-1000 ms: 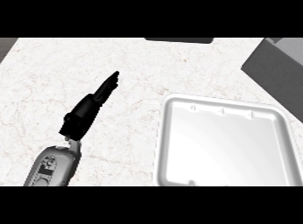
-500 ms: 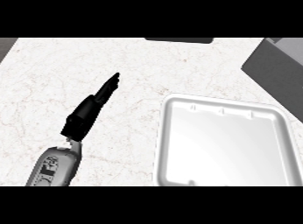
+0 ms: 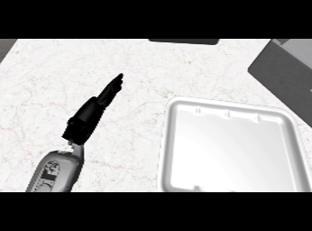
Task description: Pick the croissant from the tray and place it in the cardboard box
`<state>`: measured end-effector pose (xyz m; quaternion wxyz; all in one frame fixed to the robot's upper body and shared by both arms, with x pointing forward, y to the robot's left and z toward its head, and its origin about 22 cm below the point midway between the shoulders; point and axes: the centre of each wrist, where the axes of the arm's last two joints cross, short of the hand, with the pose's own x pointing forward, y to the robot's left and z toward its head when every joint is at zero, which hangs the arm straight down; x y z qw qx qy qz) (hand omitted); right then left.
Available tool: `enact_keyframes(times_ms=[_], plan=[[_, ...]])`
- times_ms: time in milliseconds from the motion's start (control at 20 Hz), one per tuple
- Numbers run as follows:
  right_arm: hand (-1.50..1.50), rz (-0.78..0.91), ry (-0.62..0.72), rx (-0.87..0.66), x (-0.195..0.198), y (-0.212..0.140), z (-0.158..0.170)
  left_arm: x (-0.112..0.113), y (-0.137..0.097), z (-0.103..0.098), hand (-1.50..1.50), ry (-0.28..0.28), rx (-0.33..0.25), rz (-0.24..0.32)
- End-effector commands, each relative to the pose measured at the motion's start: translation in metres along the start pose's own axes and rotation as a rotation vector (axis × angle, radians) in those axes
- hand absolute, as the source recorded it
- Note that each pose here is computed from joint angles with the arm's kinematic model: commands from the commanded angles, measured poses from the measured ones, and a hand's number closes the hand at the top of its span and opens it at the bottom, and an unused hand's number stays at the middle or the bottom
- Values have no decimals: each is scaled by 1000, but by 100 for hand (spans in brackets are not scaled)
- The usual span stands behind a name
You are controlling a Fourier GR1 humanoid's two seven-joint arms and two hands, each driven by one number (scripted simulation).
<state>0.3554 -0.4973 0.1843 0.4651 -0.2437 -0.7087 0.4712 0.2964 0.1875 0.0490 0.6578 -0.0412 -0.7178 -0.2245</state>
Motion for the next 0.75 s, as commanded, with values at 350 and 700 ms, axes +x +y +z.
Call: enact_keyframes(times_ms=[350, 700], plan=[[-150, -454, -90, -133, -12, 21, -10, -9, 3, 9, 0, 13, 6, 24], [-150, -728, -63, -267, -18, 4, 7, 4, 1, -3, 0, -29, 13, 4]])
